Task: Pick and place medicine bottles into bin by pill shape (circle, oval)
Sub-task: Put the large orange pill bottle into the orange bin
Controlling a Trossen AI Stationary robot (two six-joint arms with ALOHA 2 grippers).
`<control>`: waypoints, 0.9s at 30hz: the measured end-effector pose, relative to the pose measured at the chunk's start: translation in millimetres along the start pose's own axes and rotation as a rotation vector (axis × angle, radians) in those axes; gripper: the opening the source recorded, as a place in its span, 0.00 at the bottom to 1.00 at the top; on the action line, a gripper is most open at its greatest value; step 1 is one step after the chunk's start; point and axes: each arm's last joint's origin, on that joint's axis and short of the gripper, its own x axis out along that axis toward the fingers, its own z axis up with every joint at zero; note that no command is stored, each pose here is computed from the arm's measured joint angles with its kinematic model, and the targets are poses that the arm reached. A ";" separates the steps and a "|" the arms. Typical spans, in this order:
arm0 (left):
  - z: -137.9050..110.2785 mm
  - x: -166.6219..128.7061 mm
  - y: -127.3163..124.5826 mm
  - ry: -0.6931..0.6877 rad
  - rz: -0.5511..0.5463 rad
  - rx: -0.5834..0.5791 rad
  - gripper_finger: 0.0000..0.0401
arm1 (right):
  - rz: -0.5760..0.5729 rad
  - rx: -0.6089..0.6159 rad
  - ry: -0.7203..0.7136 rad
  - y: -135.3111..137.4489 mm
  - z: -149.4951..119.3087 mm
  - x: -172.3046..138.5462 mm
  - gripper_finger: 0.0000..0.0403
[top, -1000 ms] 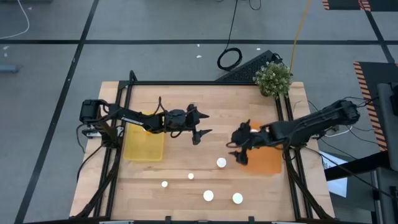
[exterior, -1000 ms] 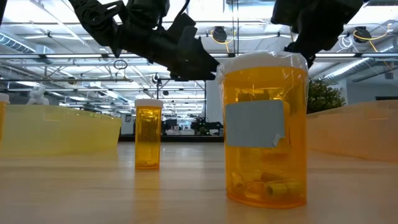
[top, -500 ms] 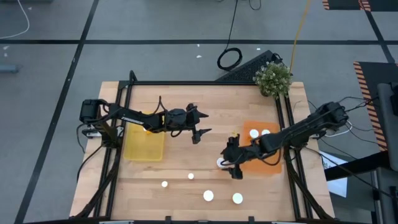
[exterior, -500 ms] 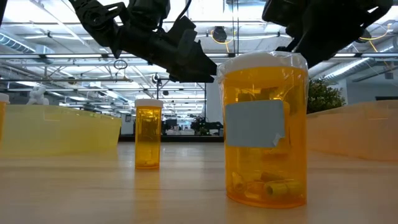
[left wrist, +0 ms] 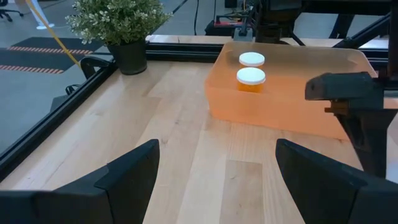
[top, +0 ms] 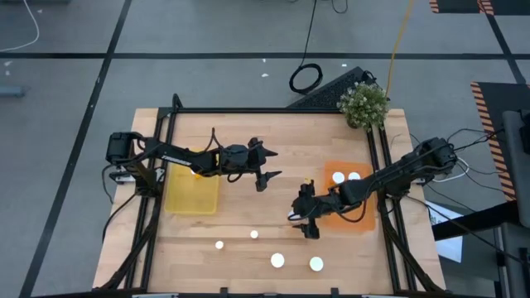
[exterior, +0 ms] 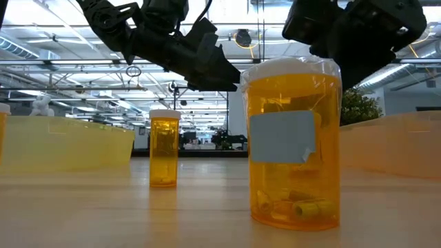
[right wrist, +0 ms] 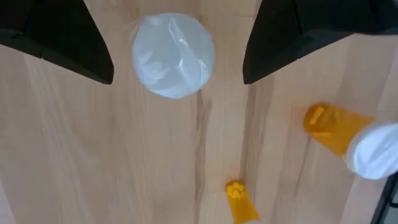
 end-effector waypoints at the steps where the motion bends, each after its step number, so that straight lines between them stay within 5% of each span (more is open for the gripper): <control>1: 0.1 0.0 0.0 0.000 0.000 0.000 0.81 | 0.000 -0.001 0.001 0.1 -0.2 0.5 0.88; 11: 0.5 0.0 0.0 -0.006 0.000 -0.001 0.81 | -0.009 -0.017 0.047 -0.3 -7.4 17.6 0.86; 27: 0.6 0.0 0.0 -0.007 0.000 -0.002 0.81 | 0.009 -0.011 0.056 -0.3 -8.2 19.9 0.62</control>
